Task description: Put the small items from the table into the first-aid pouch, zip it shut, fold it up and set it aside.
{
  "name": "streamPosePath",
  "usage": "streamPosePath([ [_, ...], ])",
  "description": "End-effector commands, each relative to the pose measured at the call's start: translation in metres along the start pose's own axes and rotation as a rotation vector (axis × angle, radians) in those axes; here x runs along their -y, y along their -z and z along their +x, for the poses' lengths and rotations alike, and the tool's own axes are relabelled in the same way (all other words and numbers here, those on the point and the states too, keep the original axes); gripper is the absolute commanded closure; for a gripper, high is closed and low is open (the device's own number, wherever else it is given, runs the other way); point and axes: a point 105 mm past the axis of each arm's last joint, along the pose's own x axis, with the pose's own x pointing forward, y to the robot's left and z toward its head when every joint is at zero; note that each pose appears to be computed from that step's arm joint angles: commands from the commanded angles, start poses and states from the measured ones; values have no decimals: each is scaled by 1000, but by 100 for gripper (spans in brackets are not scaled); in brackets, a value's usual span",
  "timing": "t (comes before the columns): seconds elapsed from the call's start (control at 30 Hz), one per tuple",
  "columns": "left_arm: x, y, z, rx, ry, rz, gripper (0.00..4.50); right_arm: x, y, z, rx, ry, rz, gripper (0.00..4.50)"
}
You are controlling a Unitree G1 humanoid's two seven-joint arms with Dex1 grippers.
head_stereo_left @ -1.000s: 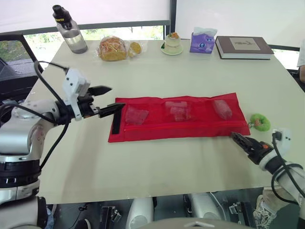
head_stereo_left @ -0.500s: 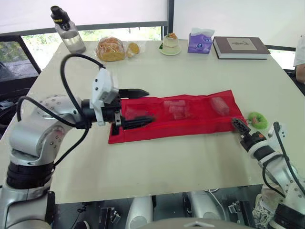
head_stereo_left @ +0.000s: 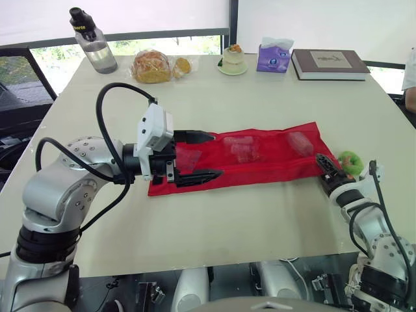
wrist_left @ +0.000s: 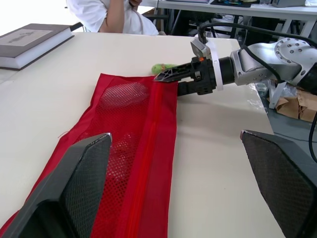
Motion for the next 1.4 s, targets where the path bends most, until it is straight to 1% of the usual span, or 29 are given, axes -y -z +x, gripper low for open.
streamPosePath([
  [0.03, 3, -6, 1, 15, 15, 27, 0, -12, -10, -3, 46, -61, -15, 348],
  [0.07, 2, -6, 1, 16, 16, 28, 0, -12, -11, -4, 48, -64, -16, 400],
  [0.1, 3, -8, 2, 27, 21, 37, 0, -12, -13, -6, 50, -74, -23, 431],
  [0.13, 3, -9, 3, 35, 24, 44, 0, -13, -14, -8, 52, -81, -29, 442],
  [0.3, 1, -14, 8, 50, 35, 110, 0, -14, -25, -19, 57, -122, -108, 442],
  [0.37, 0, -16, 9, 59, 37, 122, 0, -21, -37, -23, 105, -166, -232, 442],
  [0.43, -1, -20, 9, 71, 43, 137, 0, -37, -51, -28, 188, -240, -367, 442],
  [0.5, -4, -24, 8, 80, 41, 145, 0, -49, -52, -32, 192, -303, -461, 442],
  [0.53, -6, -24, 8, 82, 39, 150, 0, -54, -49, -33, 169, -331, -530, 442],
  [0.67, -11, -26, 7, 87, 24, 164, 0, -76, -22, -34, -3, -463, -830, 442],
  [0.77, -14, -27, 6, 89, 16, 169, 0, -90, 3, -29, -142, -570, -1016, 442],
  [0.83, -14, -27, 7, 90, 18, 172, 0, -98, 29, -27, -271, -668, -1161, 442],
  [0.87, -14, -28, 7, 91, 19, 174, 0, -100, 43, -24, -339, -704, -1218, 442],
  [0.97, -13, -29, 10, 93, 20, 179, 0, -104, 71, -14, -454, -762, -1346, 442],
  [1.03, -12, -31, 10, 96, 16, 184, 0, -101, 93, -8, -550, -806, -1487, 442],
  [1.1, -12, -32, 9, 97, 8, 185, 0, -98, 102, -4, -596, -824, -1590, 442],
  [1.17, -12, -33, 7, 97, -10, 180, 0, -98, 108, -2, -601, -868, -1670, 442],
  [1.23, -12, -32, 6, 99, -26, 171, 0, -97, 110, 1, -589, -900, -1751, 383],
  [1.27, -11, -32, 6, 100, -29, 168, 0, -96, 110, 2, -588, -907, -1765, 371],
  [1.3, -10, -31, 6, 98, -30, 165, 0, -96, 110, 2, -596, -915, -1770, 309],
  [1.37, -9, -29, 5, 90, -39, 155, 0, -96, 108, -2, -618, -936, -1750, 211],
  [1.4, -9, -28, 3, 82, -48, 153, 0, -97, 107, -4, -622, -947, -1733, 170],
])
